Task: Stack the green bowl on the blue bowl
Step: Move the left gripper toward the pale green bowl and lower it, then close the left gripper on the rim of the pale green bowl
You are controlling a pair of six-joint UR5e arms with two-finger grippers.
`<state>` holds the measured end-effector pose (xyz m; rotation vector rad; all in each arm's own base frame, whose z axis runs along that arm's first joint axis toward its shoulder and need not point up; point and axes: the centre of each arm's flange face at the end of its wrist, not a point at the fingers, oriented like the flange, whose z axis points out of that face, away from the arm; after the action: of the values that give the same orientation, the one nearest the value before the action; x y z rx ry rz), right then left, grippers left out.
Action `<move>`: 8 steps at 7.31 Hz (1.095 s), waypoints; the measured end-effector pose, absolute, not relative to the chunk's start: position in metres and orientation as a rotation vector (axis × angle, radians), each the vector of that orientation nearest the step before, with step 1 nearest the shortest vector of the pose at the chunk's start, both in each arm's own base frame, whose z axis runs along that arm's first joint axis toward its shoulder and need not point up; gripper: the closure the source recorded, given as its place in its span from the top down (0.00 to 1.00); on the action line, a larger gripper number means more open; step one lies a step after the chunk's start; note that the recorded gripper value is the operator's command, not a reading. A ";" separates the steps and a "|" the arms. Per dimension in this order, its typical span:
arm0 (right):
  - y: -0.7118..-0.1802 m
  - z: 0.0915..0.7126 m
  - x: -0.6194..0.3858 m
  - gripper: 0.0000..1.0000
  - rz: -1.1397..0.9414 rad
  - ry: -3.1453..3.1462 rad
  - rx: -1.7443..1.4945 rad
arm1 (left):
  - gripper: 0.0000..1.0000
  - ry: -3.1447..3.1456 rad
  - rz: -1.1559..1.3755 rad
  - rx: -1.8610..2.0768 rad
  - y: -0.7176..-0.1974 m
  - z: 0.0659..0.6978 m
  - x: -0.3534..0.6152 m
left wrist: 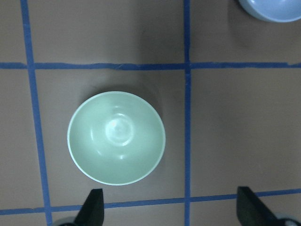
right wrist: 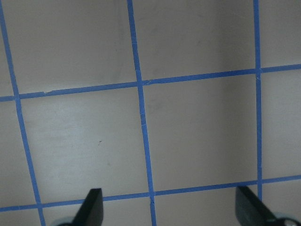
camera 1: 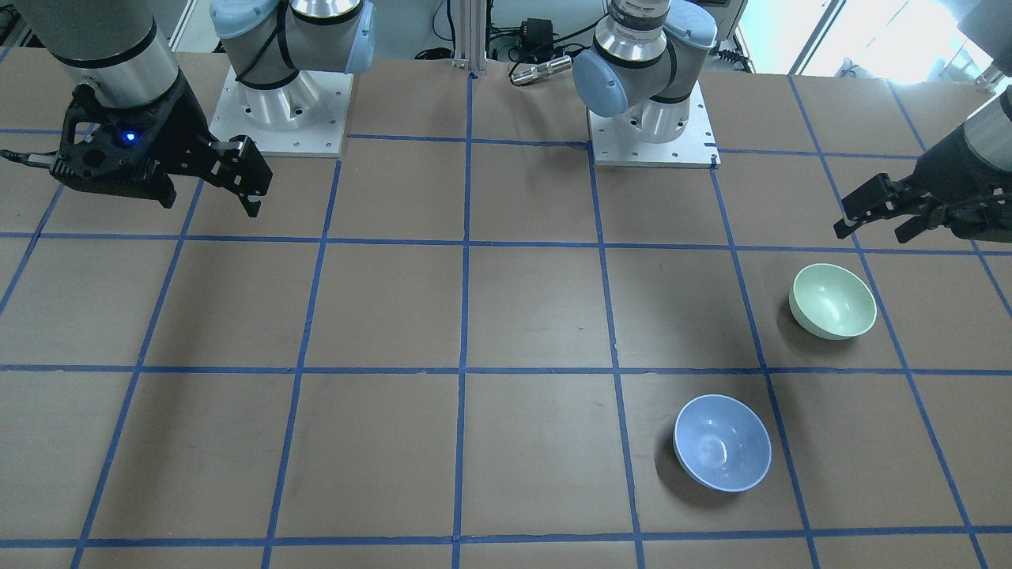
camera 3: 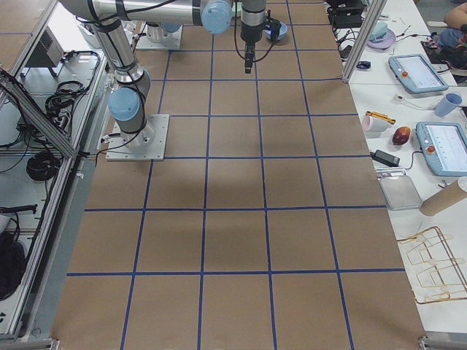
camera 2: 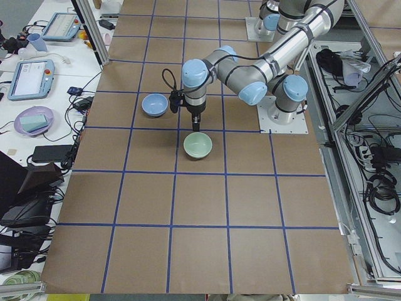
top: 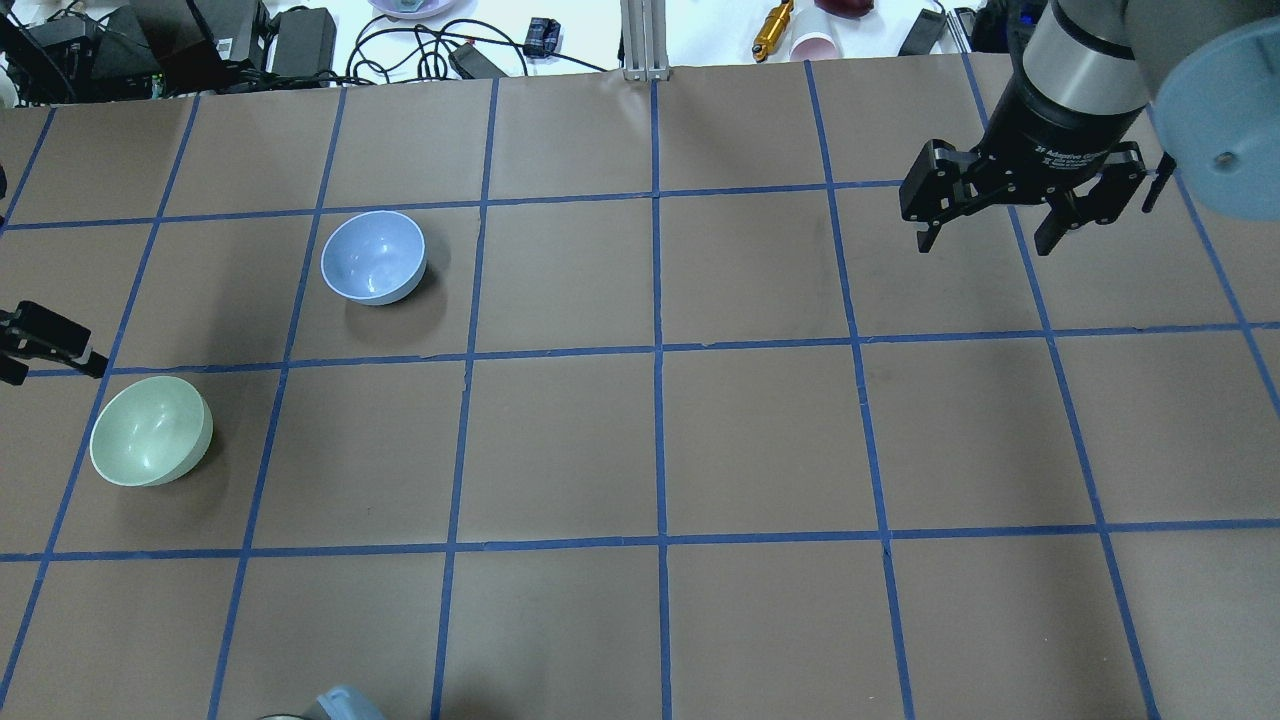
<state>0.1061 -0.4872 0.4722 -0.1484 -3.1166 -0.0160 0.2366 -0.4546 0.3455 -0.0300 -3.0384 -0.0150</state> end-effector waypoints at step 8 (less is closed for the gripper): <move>-0.487 0.472 0.106 1.00 -0.016 -3.117 -0.148 | 1.00 -3.001 -0.043 -0.063 -0.443 0.204 0.295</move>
<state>0.1061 -0.4872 0.4722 -0.1484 -3.1166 -0.0160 0.2952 -0.4431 0.2037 -0.0632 -3.0014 -0.0435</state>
